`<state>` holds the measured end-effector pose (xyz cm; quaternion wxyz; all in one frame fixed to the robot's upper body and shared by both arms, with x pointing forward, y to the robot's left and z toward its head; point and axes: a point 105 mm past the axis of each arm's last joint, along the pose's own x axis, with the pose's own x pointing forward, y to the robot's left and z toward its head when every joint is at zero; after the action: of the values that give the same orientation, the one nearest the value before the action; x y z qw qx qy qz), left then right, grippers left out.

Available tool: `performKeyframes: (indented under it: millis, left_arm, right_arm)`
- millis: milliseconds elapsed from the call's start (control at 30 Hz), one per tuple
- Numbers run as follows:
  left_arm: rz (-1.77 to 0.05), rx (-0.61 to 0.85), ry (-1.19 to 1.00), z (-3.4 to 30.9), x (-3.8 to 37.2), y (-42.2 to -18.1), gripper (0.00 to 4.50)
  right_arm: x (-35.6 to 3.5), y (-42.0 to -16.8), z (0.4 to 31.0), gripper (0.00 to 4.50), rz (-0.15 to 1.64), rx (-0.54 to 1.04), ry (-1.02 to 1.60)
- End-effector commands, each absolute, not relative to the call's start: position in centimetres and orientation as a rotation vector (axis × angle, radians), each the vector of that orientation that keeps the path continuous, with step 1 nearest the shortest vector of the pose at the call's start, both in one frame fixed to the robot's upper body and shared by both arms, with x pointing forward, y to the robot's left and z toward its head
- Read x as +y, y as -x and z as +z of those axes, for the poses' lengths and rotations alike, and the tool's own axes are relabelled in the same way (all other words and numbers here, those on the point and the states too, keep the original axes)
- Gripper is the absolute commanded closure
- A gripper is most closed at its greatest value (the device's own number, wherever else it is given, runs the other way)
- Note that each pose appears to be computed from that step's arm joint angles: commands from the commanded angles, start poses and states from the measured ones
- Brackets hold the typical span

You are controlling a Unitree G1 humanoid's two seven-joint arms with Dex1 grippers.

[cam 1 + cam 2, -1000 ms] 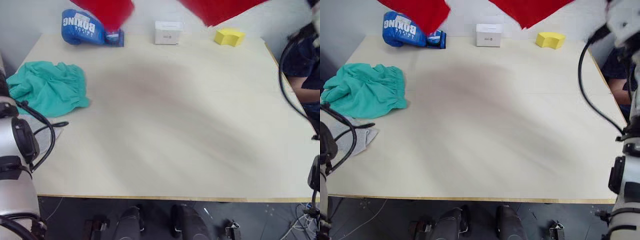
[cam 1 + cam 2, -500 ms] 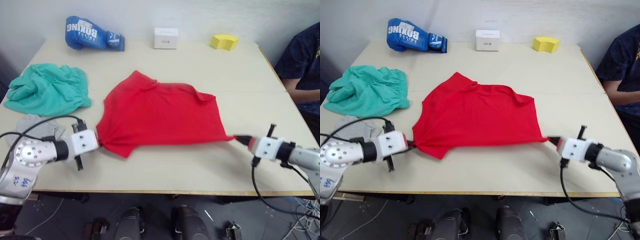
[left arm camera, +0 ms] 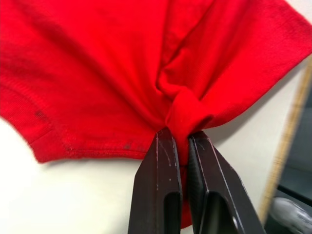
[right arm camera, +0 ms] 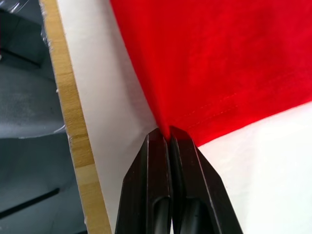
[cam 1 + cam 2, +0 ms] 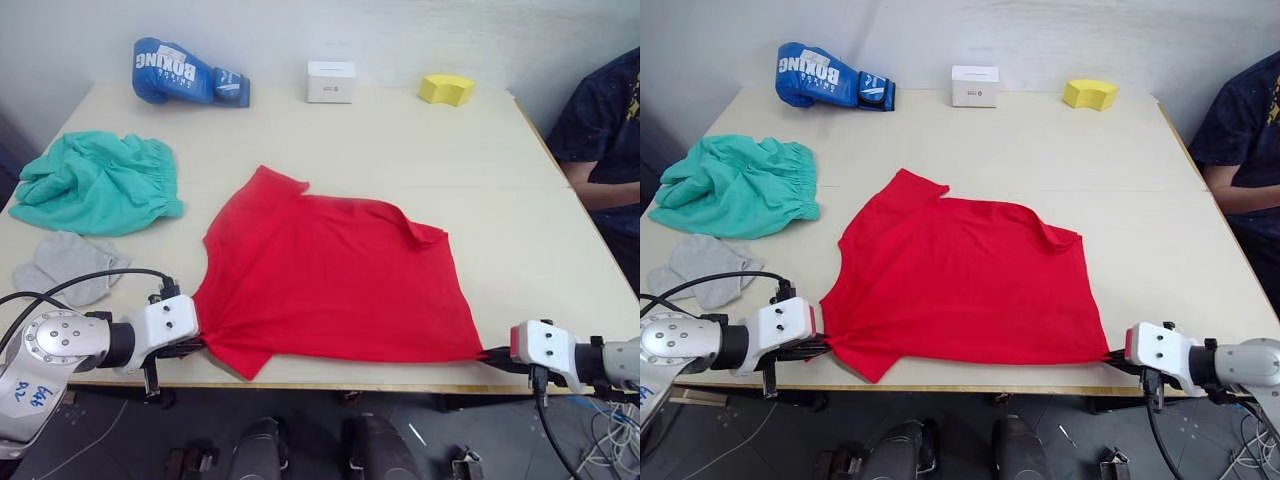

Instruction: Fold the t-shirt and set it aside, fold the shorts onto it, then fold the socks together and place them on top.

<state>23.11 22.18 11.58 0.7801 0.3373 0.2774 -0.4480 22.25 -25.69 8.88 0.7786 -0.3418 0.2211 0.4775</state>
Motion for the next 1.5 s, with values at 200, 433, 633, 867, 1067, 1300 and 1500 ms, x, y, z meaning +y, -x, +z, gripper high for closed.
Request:
performKeyframes:
  millis: [200, 433, 633, 867, 1067, 1300, 1500]
  left_arm:
    - [-1.037, 0.674, -0.682, 14.3, 23.5, -23.2, 4.5]
    - [-1.134, 0.739, -0.688, 14.3, 24.8, -24.6, 4.5]
    - [-1.179, 0.78, -0.622, 13.9, 24.8, -26.3, 4.5]
    - [-1.221, 0.772, -0.564, 14.7, 24.5, -27.7, 4.5]
    - [-1.228, 0.751, -0.53, 15.9, 24.5, -28.7, 4.5]
    - [-1.212, 0.768, -0.559, 14.9, 24.5, -29.9, 4.5]
    - [-1.216, 0.739, -0.51, 14.7, 23.8, -30.5, 4.5]
  right_arm:
    - [-25.4, -22.1, 11.1, 4.46, 1.023, 0.465, 0.608]
    - [-25.1, -22.7, 10.9, 4.46, 1.055, 0.532, 0.525]
    - [-24.5, -23.7, 10.9, 4.46, 1.063, 0.564, 0.393]
    - [-23.7, -24.8, 12.0, 4.46, 1.073, 0.596, 0.248]
    - [-23.3, -25.2, 12.4, 4.46, 1.066, 0.603, 0.212]
    - [-22.9, -25.6, 11.6, 4.46, 1.054, 0.607, 0.209]
    - [-22.9, -25.8, 11.4, 4.46, 1.033, 0.596, 0.196]
